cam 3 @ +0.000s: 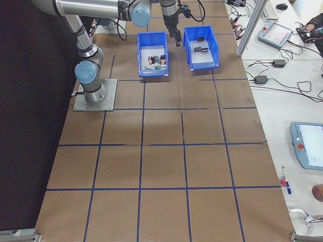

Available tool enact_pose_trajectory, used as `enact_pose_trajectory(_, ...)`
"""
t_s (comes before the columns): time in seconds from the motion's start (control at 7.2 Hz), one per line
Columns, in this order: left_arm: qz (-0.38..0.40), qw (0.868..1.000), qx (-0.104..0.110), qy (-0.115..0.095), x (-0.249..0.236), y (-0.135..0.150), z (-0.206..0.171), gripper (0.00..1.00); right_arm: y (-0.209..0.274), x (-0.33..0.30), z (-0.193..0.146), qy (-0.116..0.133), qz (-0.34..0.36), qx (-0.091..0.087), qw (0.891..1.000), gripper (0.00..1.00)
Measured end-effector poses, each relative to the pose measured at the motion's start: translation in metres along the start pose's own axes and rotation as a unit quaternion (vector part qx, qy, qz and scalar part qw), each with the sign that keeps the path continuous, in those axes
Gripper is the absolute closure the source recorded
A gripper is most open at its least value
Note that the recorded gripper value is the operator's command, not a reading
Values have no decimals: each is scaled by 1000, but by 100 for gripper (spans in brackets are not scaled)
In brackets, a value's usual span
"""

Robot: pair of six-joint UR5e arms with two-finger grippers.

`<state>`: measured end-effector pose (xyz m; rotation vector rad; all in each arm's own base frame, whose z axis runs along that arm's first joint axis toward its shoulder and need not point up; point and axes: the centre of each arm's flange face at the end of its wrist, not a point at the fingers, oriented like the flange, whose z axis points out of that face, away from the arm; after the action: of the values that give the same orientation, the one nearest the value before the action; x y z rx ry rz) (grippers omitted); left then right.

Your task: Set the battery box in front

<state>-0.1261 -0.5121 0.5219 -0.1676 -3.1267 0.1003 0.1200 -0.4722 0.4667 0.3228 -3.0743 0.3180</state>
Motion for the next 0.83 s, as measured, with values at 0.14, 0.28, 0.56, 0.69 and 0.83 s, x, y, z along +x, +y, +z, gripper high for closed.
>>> enact_pose_trajectory(0.14,0,1000,0,0,0,0,1,0,-1,2,7,-1,60,-11,998,0)
enact_pose_trajectory(0.28,0,1000,-1,0,0,-1,1,0,0,0,11,-2,101,-25,995,0)
enact_pose_trajectory(0.56,0,1000,-1,0,0,-1,1,0,0,-2,4,-5,139,-55,989,0)
enact_pose_trajectory(0.69,0,1000,-1,0,0,-1,1,0,-1,-2,-3,-6,144,-63,988,0)
enact_pose_trajectory(0.83,0,1000,-1,0,0,-1,1,0,-3,-2,-7,-6,146,-66,987,0)
